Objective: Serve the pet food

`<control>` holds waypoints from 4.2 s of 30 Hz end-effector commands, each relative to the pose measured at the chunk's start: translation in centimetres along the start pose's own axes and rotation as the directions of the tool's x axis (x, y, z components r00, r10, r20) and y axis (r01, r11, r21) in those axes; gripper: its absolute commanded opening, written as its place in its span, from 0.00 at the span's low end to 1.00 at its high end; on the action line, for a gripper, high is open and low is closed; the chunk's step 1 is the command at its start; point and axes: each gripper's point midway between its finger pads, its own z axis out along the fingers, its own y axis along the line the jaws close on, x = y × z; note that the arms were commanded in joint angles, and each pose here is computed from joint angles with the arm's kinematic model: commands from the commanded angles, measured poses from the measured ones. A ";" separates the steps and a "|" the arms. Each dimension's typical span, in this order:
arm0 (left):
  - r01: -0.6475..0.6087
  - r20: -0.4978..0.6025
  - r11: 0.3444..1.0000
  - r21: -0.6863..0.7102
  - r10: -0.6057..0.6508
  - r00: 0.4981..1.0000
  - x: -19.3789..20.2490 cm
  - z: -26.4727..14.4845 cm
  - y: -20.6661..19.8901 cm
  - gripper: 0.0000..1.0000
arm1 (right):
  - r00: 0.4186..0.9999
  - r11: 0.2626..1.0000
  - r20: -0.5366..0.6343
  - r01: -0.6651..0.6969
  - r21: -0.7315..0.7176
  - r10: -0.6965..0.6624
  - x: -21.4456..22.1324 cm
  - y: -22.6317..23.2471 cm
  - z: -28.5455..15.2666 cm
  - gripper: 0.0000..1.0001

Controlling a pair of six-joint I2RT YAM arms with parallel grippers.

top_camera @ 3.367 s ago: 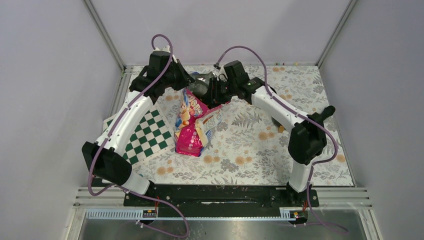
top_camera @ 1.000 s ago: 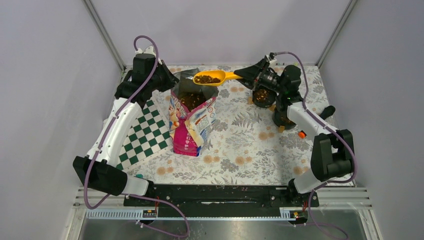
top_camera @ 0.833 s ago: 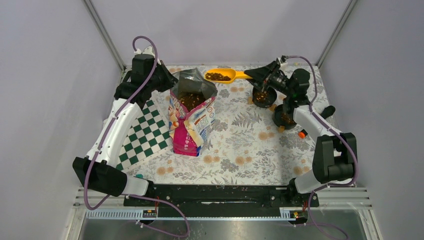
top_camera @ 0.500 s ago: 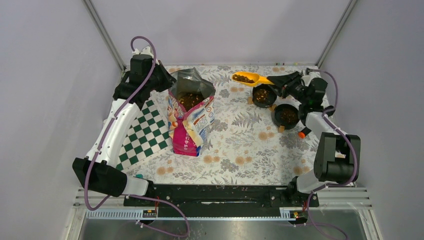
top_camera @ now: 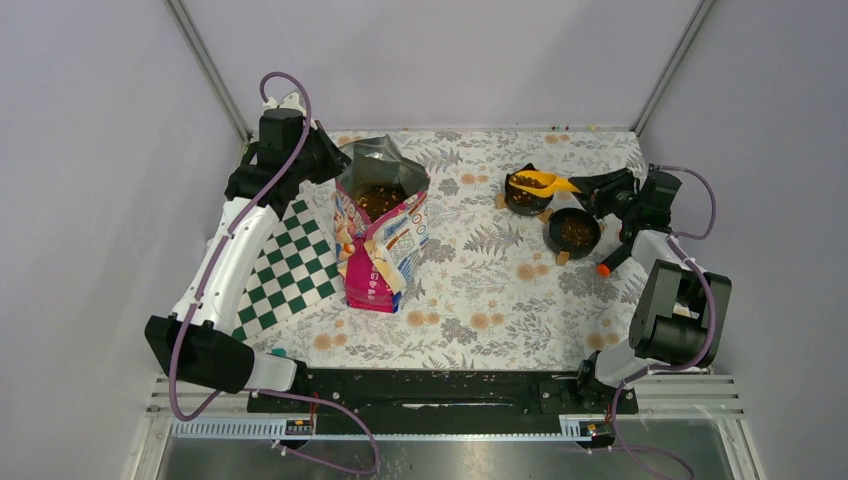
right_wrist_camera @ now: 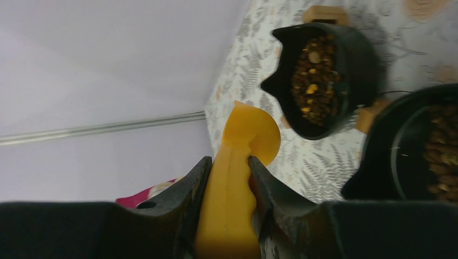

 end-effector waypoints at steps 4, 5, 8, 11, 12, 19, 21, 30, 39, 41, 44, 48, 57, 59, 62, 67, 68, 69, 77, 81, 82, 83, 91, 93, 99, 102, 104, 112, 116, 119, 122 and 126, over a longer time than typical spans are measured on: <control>-0.006 0.101 0.999 0.044 0.001 0.995 -2.8 -1.0 -1.2 0.00 | 0.985 0.975 0.091 0.126 0.185 -0.145 -1.9 -2.4 -0.7 0.00; -0.005 0.100 0.999 0.043 0.000 0.995 -2.8 -1.0 -1.2 0.00 | 0.983 0.972 0.097 0.132 0.195 -0.153 -2.1 -2.6 -0.8 0.00; -0.004 0.101 0.999 0.038 0.000 0.995 -2.7 -1.0 -1.0 0.00 | 0.978 0.963 0.118 0.145 0.226 -0.174 -2.6 -2.9 -1.0 0.00; -0.003 0.101 0.999 0.033 -0.001 0.995 -2.7 -1.0 -0.9 0.00 | 0.969 0.953 0.135 0.168 0.251 -0.206 -3.1 -2.9 -1.3 0.00; -0.003 0.103 0.999 0.034 0.000 0.995 -2.7 -1.1 -1.0 0.00 | 0.966 0.949 0.135 0.178 0.259 -0.218 -3.2 -2.9 -1.3 0.00; 0.001 0.102 0.999 0.037 -0.005 0.995 -2.8 -1.0 -1.1 0.00 | 0.943 0.917 0.133 0.252 0.308 -0.304 -4.2 -1.6 -2.2 0.00; 0.001 0.103 0.999 0.036 -0.005 0.995 -2.9 -1.0 -1.1 0.00 | 0.939 0.906 0.121 0.267 0.330 -0.321 -4.1 -1.3 -2.7 0.00; -0.006 0.100 0.999 0.044 0.001 0.995 -3.0 -1.0 -1.3 0.00 | 0.919 0.862 0.044 0.349 0.368 -0.391 -4.2 -0.5 -2.6 0.00; -0.024 0.097 0.999 0.046 0.019 0.995 -3.3 -1.2 -1.6 0.00 | 0.831 0.726 -0.033 0.504 0.468 -0.556 -3.5 0.9 -2.1 0.00; -0.024 0.091 0.999 0.047 0.019 0.996 -3.1 -1.1 -1.6 0.00 | 0.806 0.684 -0.050 0.531 0.500 -0.590 -3.3 1.1 -2.2 0.00; -0.026 0.086 0.998 0.052 0.021 0.996 -3.0 -1.0 -1.6 0.00 | 0.772 0.642 -0.057 0.564 0.519 -0.633 -3.0 1.8 -2.3 0.00; -0.028 0.078 0.997 0.073 0.023 0.997 -2.9 -1.1 -2.0 0.00 | 0.762 0.657 -0.044 0.586 0.474 -0.647 -2.2 4.0 -2.5 0.00; -0.014 0.039 0.986 0.166 0.007 0.999 -2.1 -1.4 -4.2 0.00 | 0.732 0.723 0.022 0.676 -0.142 -0.681 6.3 17.1 -5.6 0.00; -0.021 0.039 0.984 0.176 0.015 0.999 -2.0 -1.5 -4.7 0.00 | 0.719 0.690 0.014 0.671 -0.272 -0.695 9.1 19.4 -6.5 0.00; -0.036 0.042 0.982 0.183 0.028 0.999 -1.8 -1.5 -5.4 0.00 | 0.709 0.630 0.003 0.628 -0.456 -0.705 13.5 22.7 -7.6 0.00; -0.070 0.091 0.990 0.125 0.059 0.994 -1.7 -1.5 -6.0 0.00 | 0.721 0.568 -0.016 0.531 -0.629 -0.693 18.6 26.1 -8.7 0.00; -0.084 0.106 0.990 0.113 0.072 0.992 -1.7 -1.6 -6.3 0.00 | 0.720 0.571 -0.035 0.519 -0.636 -0.693 19.3 26.2 -8.5 0.00; -0.093 0.123 0.992 0.088 0.082 0.989 -1.7 -1.4 -6.3 0.00 | 0.715 0.579 -0.062 0.509 -0.637 -0.697 20.2 26.0 -8.2 0.00; -0.138 0.118 0.987 0.081 0.128 0.985 -0.6 -0.4 -8.8 0.00 | 0.623 0.681 -0.283 0.616 -0.397 -0.729 24.7 19.9 -3.0 0.00; -0.150 0.106 0.982 0.111 0.139 0.985 0.0 0.0 -10.2 0.00 | 0.603 0.708 -0.373 0.623 -0.333 -0.705 27.3 17.6 -0.7 0.00; -0.148 0.095 0.980 0.131 0.136 0.986 0.3 0.2 -10.6 0.00 | 0.611 0.723 -0.392 0.625 -0.293 -0.687 27.7 16.9 0.2 0.00; -0.140 0.085 0.979 0.149 0.129 0.988 0.6 0.4 -10.9 0.00 | 0.613 0.733 -0.409 0.620 -0.281 -0.676 28.4 16.4 0.9 0.00; -0.103 0.002 0.972 0.210 0.105 0.994 3.1 2.4 -11.6 0.00 | 0.600 0.778 -0.532 0.595 -0.202 -0.597 32.4 11.0 5.5 0.00; -0.109 0.004 0.971 0.212 0.110 0.994 3.1 2.6 -11.6 0.00 | 0.587 0.783 -0.562 0.590 -0.197 -0.583 33.0 9.8 6.1 0.00; -0.138 0.004 0.970 0.200 0.139 0.990 3.3 3.5 -10.9 0.00 | 0.552 0.803 -0.633 0.561 -0.200 -0.543 34.7 7.0 7.3 0.00; -0.124 -0.015 0.973 0.195 0.130 0.991 3.5 4.2 -10.3 0.00 | 0.552 0.826 -0.664 0.531 -0.187 -0.505 35.6 5.7 8.0 0.00; -0.115 -0.029 0.973 0.202 0.123 0.992 3.5 4.6 -10.1 0.00 | 0.560 0.856 -0.689 0.486 -0.177 -0.461 36.3 5.4 8.3 0.00; -0.095 -0.042 0.975 0.199 0.105 0.994 3.0 5.4 -9.2 0.00 | 0.553 0.896 -0.733 0.409 -0.174 -0.395 38.1 5.0 8.6 0.00; -0.093 -0.033 0.979 0.182 0.100 0.994 2.5 5.4 -8.5 0.00 | 0.549 0.909 -0.732 0.331 -0.253 -0.404 38.6 7.7 8.2 0.00; -0.094 -0.029 0.980 0.173 0.101 0.995 2.2 5.3 -8.1 0.00 | 0.556 0.921 -0.734 0.246 -0.302 -0.390 38.5 10.2 7.6 0.00; -0.100 -0.024 0.982 0.162 0.105 0.994 1.9 5.1 -7.6 0.00 | 0.575 0.926 -0.731 0.149 -0.347 -0.367 38.1 13.0 7.0 0.00; -0.103 -0.016 0.984 0.146 0.106 0.994 1.7 5.0 -7.0 0.00 | 0.592 0.930 -0.733 0.083 -0.358 -0.335 37.4 15.0 6.1 0.00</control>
